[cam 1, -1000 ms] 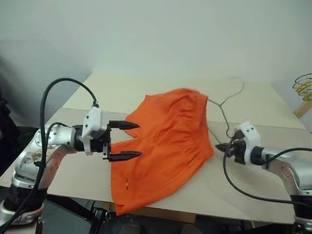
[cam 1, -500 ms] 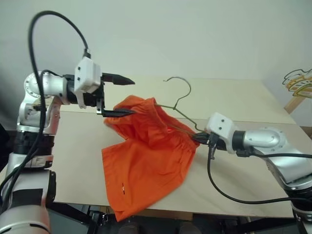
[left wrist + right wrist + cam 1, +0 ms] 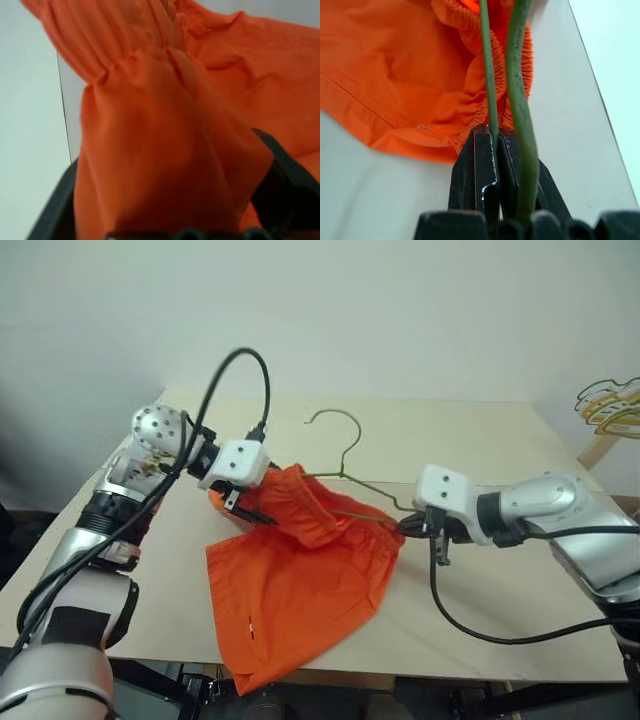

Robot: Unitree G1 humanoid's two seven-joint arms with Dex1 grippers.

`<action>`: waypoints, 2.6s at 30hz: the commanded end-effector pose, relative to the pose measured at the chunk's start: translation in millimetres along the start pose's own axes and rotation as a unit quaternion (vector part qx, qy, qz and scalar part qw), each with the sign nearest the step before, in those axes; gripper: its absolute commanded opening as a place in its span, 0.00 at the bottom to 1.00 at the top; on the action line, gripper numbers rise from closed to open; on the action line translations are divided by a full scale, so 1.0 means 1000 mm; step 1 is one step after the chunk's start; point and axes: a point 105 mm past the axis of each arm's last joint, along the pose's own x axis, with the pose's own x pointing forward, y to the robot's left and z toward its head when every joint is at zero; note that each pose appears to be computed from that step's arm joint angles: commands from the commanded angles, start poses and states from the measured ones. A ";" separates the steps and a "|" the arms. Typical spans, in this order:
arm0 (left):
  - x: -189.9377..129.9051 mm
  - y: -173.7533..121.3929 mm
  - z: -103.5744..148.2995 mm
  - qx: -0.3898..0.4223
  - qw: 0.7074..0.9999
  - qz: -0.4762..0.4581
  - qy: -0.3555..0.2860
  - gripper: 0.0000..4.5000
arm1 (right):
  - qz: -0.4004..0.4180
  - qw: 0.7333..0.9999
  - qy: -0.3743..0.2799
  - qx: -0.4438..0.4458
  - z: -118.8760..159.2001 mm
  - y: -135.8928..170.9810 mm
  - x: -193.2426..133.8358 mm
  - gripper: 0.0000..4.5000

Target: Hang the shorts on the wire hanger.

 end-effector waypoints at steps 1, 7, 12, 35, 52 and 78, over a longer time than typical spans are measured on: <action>-0.008 0.017 0.012 0.029 0.999 0.026 -0.004 0.53 | -0.011 1.000 -0.001 -0.023 0.014 -0.001 -0.008 0.00; -0.005 0.019 0.013 0.027 0.999 0.026 -0.014 0.09 | -0.030 0.999 0.010 -0.037 0.015 -0.004 -0.010 0.00; -0.004 0.015 0.012 0.018 1.000 0.017 -0.018 0.00 | -0.048 0.998 0.000 -0.042 0.018 -0.006 -0.010 0.00; -0.018 0.013 0.003 -0.112 0.988 0.085 -0.064 0.00 | -0.185 0.957 -0.083 0.209 -0.069 0.003 -0.068 0.98; -0.017 0.014 0.015 -0.110 0.986 0.090 -0.088 0.00 | -0.086 0.929 -0.164 0.320 -0.040 0.029 0.080 0.71; -0.048 -0.048 -0.009 -0.156 0.981 0.037 -0.105 0.00 | 0.032 0.893 -0.173 0.414 -0.076 0.008 -0.011 0.01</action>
